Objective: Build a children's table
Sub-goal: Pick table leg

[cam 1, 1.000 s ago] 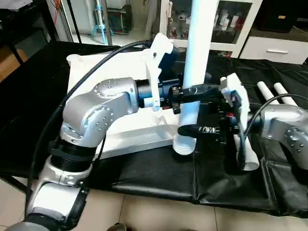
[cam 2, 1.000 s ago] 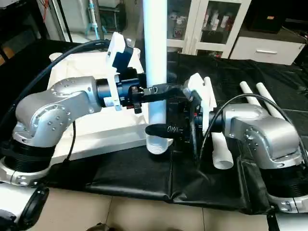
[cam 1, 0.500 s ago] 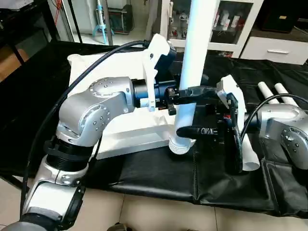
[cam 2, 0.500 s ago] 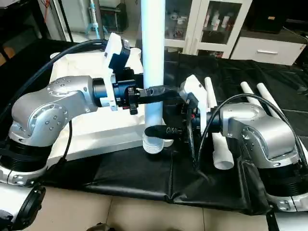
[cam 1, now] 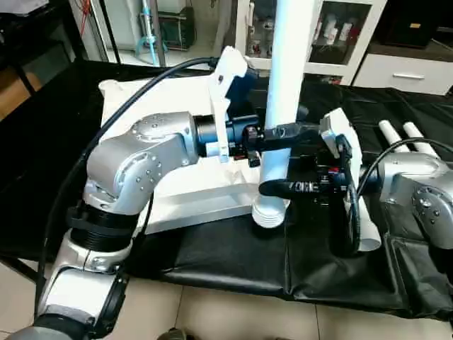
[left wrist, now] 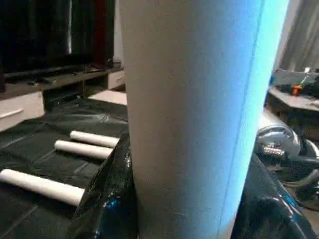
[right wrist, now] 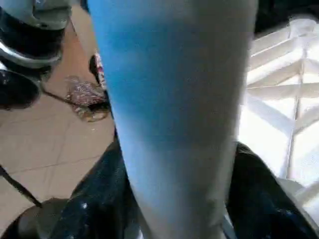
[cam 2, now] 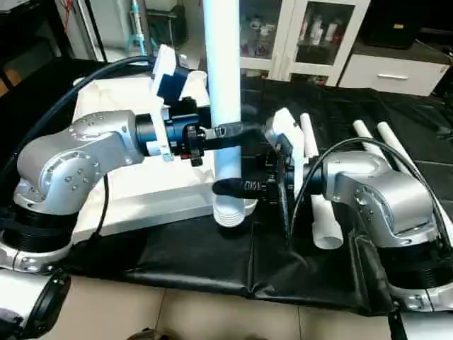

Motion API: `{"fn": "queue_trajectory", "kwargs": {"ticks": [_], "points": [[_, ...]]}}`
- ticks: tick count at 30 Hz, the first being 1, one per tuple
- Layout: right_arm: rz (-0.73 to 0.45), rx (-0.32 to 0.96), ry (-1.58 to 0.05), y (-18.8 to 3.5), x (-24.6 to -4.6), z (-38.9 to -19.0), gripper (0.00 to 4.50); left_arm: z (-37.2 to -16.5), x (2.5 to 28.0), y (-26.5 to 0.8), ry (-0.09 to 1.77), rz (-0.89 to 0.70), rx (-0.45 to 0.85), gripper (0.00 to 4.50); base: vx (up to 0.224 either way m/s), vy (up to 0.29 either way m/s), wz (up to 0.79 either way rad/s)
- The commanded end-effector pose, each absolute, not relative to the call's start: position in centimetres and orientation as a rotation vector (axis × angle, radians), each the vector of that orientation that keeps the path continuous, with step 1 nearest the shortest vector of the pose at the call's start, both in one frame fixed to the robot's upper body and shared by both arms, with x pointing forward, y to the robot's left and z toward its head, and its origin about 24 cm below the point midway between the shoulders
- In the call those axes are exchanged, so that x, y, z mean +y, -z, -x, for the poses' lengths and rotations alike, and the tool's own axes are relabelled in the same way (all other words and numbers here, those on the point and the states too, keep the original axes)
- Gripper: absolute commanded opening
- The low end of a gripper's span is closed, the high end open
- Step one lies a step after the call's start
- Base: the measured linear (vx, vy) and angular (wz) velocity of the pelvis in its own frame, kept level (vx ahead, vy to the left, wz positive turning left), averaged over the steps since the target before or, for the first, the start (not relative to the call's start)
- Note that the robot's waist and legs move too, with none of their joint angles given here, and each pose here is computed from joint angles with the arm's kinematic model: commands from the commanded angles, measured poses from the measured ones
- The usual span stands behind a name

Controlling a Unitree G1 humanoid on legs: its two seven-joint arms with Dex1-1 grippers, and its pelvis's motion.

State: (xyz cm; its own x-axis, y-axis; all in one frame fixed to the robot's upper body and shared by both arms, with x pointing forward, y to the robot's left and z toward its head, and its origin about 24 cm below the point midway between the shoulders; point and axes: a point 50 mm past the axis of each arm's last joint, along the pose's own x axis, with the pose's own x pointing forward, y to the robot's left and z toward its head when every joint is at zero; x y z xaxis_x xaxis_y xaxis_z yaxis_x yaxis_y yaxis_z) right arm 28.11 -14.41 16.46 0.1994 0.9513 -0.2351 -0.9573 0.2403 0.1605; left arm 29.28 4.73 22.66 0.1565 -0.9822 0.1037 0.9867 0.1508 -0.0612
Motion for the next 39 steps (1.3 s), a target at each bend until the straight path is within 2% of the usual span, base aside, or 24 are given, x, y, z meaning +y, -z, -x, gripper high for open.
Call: {"fn": "queue_trajectory", "kwargs": {"ticks": [1,5,15,17,21,24,27,31,35,37,39], "points": [[0.036,0.320,-1.350,-16.4,-14.2,-27.9,2.15,-28.7,3.9,-23.9,1.474,0.112,-0.084,1.81,0.000,0.000,0.00],[0.035,0.323,-1.358,-16.4,-14.2,-27.7,1.97,-28.6,3.9,-23.9,1.479,0.111,-0.082,1.81,0.000,0.000,0.00],[0.040,0.320,-1.350,-16.4,-14.4,-27.8,1.93,-28.6,4.0,-23.7,1.477,0.090,-0.069,1.81,0.000,0.000,0.00],[0.041,0.317,-1.345,-16.5,-14.4,-27.9,1.93,-28.9,4.1,-23.6,1.456,0.088,-0.051,2.51,0.000,0.000,0.00],[0.040,0.310,-1.335,-16.6,-14.6,-28.0,1.90,-28.9,4.4,-23.9,1.474,0.131,-0.047,2.61,0.000,0.000,0.00],[0.035,0.295,-1.309,-16.7,-14.7,-28.2,1.89,-28.9,5.0,-24.0,1.476,0.181,-0.056,2.91,0.000,0.000,0.00],[0.017,0.277,-1.260,-16.7,-15.0,-28.4,1.88,-29.2,5.6,-24.4,1.452,0.244,-0.103,3.25,0.000,0.000,0.00],[0.006,0.269,-1.211,-16.4,-15.3,-28.6,1.88,-29.3,5.9,-24.7,1.450,0.289,-0.127,3.30,0.000,0.000,0.00],[-0.017,0.261,-1.115,-15.7,-16.0,-28.8,1.87,-29.3,6.6,-23.6,1.432,0.322,-0.106,3.30,0.000,0.000,0.00],[-0.029,0.247,-1.028,-15.3,-16.5,-28.9,1.87,-29.1,7.2,-22.7,1.412,0.319,-0.087,3.30,0.000,0.000,0.00],[-0.031,0.210,-0.884,-15.0,-17.4,-29.0,1.87,-29.2,8.9,-21.4,1.304,0.323,-0.068,3.30,0.000,0.000,0.00]]}}
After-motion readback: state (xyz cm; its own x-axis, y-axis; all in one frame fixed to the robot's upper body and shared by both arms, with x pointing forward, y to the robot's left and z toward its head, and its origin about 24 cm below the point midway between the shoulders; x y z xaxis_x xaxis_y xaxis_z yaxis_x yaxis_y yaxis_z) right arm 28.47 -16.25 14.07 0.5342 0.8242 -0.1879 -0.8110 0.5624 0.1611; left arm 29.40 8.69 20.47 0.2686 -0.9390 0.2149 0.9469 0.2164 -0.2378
